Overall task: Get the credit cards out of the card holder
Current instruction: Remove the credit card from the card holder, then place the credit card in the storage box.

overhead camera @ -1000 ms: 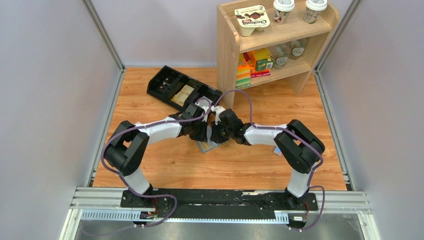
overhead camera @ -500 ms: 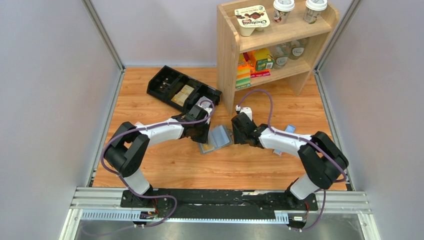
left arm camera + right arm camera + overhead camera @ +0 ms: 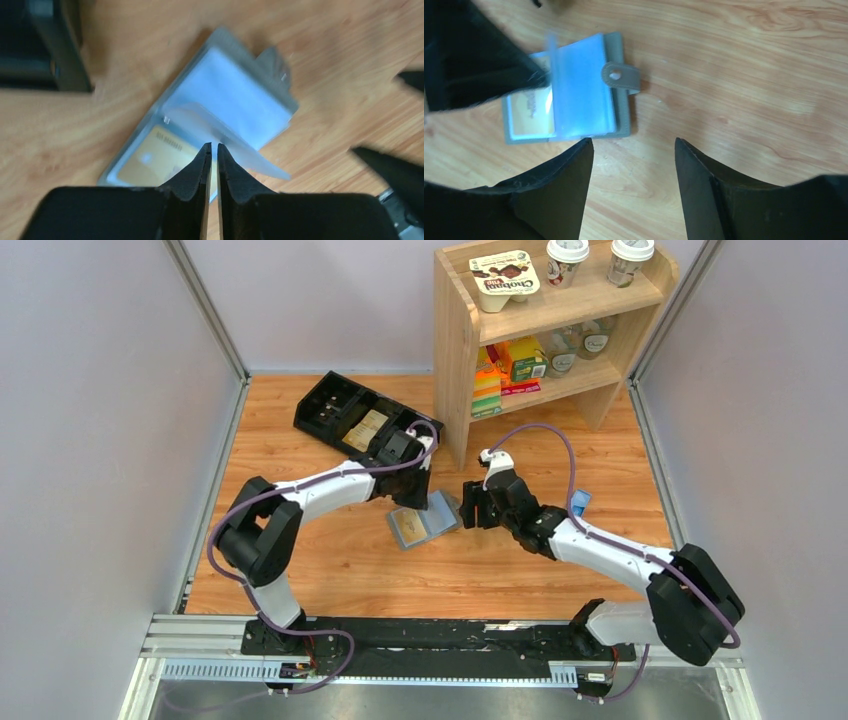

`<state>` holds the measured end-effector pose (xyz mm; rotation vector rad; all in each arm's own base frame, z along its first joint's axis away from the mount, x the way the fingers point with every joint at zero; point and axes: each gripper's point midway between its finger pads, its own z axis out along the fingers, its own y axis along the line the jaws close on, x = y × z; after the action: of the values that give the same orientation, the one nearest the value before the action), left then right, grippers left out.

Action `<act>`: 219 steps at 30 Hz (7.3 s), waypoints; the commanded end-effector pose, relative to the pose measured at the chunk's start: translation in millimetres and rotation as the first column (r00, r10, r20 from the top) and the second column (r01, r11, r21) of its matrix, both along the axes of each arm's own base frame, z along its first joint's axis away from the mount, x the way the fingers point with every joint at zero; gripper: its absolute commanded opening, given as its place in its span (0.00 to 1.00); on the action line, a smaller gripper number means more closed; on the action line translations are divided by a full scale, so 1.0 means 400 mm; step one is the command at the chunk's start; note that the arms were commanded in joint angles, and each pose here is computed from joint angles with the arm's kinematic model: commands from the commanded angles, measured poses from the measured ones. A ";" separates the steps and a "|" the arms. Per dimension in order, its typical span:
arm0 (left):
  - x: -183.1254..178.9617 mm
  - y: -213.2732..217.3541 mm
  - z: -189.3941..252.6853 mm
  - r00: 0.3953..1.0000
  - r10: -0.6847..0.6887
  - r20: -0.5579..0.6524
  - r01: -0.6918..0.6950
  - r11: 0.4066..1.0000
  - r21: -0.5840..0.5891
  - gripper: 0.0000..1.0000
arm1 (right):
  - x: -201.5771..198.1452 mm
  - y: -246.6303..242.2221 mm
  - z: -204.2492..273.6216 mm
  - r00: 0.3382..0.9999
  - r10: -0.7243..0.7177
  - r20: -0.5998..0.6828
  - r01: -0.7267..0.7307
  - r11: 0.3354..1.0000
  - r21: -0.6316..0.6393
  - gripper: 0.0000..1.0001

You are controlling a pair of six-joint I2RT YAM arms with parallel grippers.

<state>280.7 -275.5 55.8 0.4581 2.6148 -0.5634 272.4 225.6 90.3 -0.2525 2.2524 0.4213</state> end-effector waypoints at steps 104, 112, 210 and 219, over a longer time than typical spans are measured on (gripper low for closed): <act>-0.095 0.152 -0.153 0.999 -0.001 -0.036 0.008 0.980 0.199 0.00 | -0.024 0.302 -0.060 0.788 0.568 -0.238 -0.246 0.645 0.724 0.08; -0.101 0.152 -0.155 0.999 -0.002 -0.042 0.011 0.981 0.194 0.00 | -0.005 0.265 -0.077 0.806 0.533 -0.257 -0.211 0.664 0.718 0.01; 0.179 0.301 0.451 0.873 0.004 0.487 0.143 0.954 -0.264 0.00 | -0.020 0.086 0.396 0.899 0.415 0.138 -0.429 0.899 0.091 1.00; 0.438 0.494 0.354 0.891 0.188 0.413 -0.140 0.980 -0.143 0.00 | 0.038 0.040 0.372 0.967 0.222 0.127 -0.234 0.969 0.085 1.00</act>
<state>406.0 -97.8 194.6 0.3323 2.1612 -0.6060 266.3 250.5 230.8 -0.6310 2.1196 0.6978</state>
